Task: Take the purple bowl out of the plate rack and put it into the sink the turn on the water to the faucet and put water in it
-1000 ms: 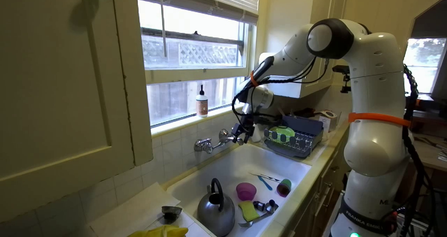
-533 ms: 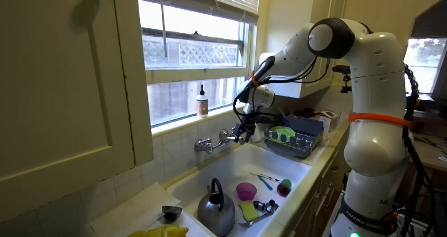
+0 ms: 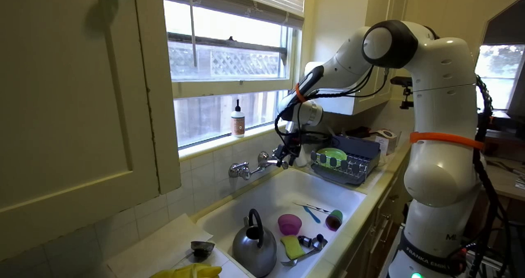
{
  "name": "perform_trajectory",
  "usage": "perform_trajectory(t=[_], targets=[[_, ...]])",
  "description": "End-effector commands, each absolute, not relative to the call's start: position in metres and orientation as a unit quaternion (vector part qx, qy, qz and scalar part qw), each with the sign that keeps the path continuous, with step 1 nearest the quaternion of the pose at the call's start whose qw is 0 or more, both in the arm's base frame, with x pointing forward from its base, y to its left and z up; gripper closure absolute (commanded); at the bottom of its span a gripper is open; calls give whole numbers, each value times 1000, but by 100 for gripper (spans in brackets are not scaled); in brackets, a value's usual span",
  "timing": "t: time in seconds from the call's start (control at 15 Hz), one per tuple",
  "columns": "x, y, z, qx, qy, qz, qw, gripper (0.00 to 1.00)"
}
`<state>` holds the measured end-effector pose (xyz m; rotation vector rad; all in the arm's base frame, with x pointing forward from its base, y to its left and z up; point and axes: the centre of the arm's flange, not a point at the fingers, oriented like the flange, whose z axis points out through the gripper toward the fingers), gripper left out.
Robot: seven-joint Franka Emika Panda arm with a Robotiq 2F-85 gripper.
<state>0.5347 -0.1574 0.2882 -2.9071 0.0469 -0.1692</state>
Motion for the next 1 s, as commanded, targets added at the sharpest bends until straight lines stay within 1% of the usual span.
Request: perform_trajectory(t=[0.0, 0.67, 0.73, 0.93], targets=[[494, -187, 276, -996, 10, -33, 83, 0], [490, -193, 278, -996, 0, -39, 86, 0], [489, -190, 278, -996, -4, -44, 74, 0], [487, -180, 286, -996, -13, -48, 70, 0]])
